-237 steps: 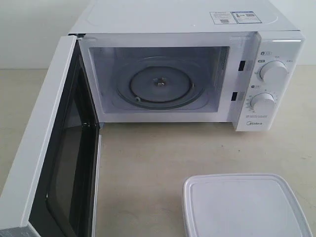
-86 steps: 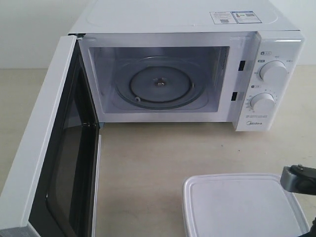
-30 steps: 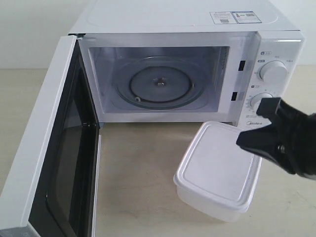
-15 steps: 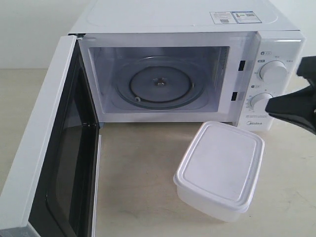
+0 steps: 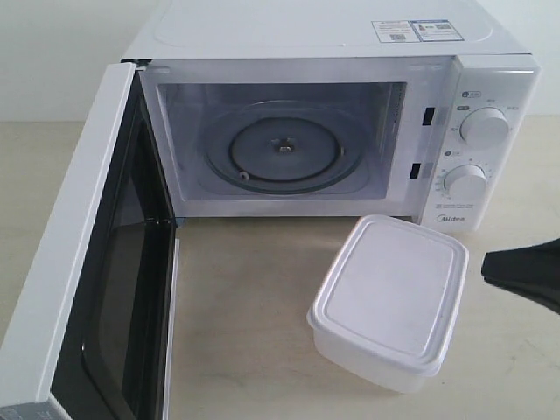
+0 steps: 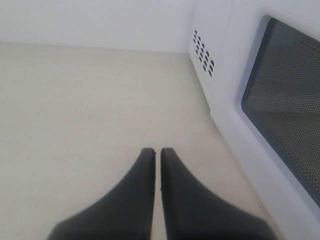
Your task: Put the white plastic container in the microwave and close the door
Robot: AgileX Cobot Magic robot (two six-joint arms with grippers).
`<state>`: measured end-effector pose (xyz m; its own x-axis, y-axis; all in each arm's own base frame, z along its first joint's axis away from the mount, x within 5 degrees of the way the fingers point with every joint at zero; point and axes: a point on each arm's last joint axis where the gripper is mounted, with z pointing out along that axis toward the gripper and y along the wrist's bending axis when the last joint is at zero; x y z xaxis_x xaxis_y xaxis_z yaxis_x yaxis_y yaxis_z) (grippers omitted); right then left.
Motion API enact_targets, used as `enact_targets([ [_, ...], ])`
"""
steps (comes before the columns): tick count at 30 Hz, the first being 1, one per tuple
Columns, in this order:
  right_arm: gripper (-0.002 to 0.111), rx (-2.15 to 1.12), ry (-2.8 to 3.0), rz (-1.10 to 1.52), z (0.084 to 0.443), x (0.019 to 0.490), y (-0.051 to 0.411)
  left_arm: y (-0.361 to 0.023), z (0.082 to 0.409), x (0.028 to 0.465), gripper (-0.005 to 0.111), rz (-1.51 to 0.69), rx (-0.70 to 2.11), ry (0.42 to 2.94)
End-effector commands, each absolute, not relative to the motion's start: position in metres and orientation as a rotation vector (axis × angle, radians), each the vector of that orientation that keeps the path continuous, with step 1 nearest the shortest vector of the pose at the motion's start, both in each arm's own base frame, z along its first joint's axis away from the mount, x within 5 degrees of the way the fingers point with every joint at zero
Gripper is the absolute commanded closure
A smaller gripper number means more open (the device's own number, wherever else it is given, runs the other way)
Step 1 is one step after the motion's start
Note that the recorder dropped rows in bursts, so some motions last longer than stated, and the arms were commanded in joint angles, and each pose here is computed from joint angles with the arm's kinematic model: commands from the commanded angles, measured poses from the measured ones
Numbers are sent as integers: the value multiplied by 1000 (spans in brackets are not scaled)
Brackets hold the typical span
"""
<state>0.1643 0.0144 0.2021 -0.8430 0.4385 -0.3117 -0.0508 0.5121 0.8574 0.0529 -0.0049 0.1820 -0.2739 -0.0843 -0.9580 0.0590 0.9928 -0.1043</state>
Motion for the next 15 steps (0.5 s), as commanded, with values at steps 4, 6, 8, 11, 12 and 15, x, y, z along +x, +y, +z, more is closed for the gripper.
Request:
enact_targets([
  [4, 106, 414, 2190, 1298, 166, 168, 11, -5, 181, 53, 102, -138, -26, 1845],
  [6, 97, 437, 2194, 1292, 158, 169, 10, -5, 181, 53, 102, -138, -26, 1845],
  [8, 84, 481, 2211, 1263, 150, 170, 8, -5, 181, 53, 102, -138, -26, 1845],
  [11, 66, 527, 2268, 1196, 139, 170, 5, -5, 181, 53, 102, -138, -26, 1845],
  [12, 62, 534, 2279, 1190, 136, 170, 4, -5, 181, 53, 102, -138, -26, 1845],
  [15, 61, 551, 2275, 1187, 134, 171, 3, -5, 181, 53, 102, -138, -26, 1845],
])
